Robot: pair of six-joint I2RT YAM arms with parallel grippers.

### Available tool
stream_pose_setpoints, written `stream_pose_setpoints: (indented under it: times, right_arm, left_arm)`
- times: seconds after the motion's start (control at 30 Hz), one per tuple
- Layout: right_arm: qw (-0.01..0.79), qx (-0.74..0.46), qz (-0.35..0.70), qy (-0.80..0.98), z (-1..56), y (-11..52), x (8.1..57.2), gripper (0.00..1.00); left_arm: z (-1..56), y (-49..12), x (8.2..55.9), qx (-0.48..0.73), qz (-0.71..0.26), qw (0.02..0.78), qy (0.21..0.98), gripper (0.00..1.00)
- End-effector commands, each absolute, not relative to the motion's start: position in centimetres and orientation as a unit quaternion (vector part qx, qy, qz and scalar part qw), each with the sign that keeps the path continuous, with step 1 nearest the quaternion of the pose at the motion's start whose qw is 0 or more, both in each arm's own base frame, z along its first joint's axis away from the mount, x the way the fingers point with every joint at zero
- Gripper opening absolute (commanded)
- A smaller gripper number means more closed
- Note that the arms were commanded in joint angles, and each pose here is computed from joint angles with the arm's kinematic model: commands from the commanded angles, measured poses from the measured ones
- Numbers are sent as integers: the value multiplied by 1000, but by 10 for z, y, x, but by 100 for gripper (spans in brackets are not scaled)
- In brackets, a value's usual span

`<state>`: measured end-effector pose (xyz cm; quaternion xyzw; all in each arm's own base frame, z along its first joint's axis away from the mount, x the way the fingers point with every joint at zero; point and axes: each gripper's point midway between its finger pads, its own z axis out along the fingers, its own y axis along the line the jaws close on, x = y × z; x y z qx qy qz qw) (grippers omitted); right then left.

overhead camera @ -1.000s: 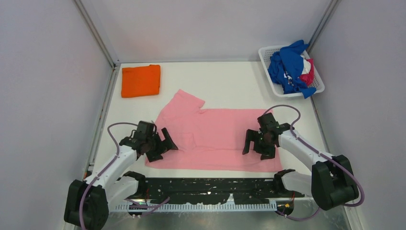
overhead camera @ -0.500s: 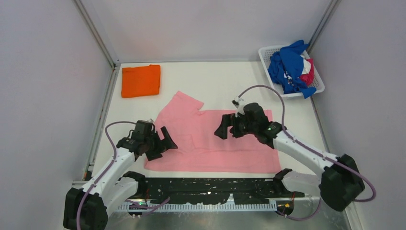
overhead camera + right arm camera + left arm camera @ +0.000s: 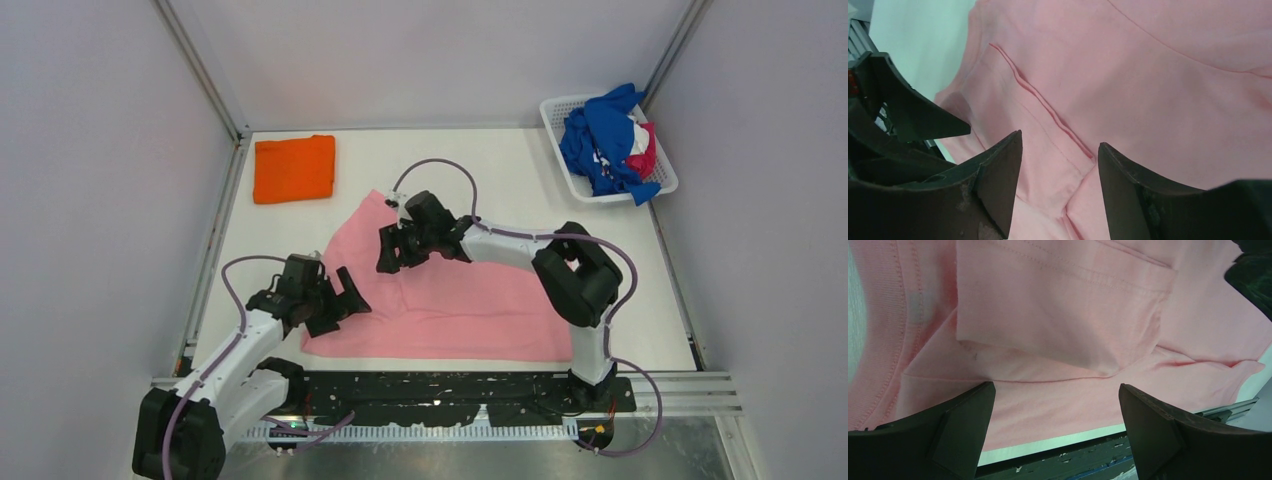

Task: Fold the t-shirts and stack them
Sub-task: Fold the flattened tshirt in 1/3 of the way

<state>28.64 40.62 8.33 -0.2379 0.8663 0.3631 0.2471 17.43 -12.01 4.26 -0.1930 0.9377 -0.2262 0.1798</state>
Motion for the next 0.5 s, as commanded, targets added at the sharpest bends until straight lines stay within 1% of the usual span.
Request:
stream_pose_setpoints:
  times: [0.0, 0.13, 0.23, 0.47]
  right_arm:
    - [226, -258, 353, 870, 77, 420, 283, 61]
    - [207, -265, 339, 879, 62, 420, 276, 56]
    - [201, -266, 328, 884, 54, 418, 273, 55]
    - [182, -282, 314, 888, 42, 417, 259, 48]
  left_arm:
    - [37, -114, 175, -192, -211, 190, 939, 99]
    - [36, -112, 171, -193, -207, 187, 941, 99]
    - [34, -110, 170, -196, -201, 187, 941, 99]
    - [35, -109, 169, -195, -198, 189, 942, 99]
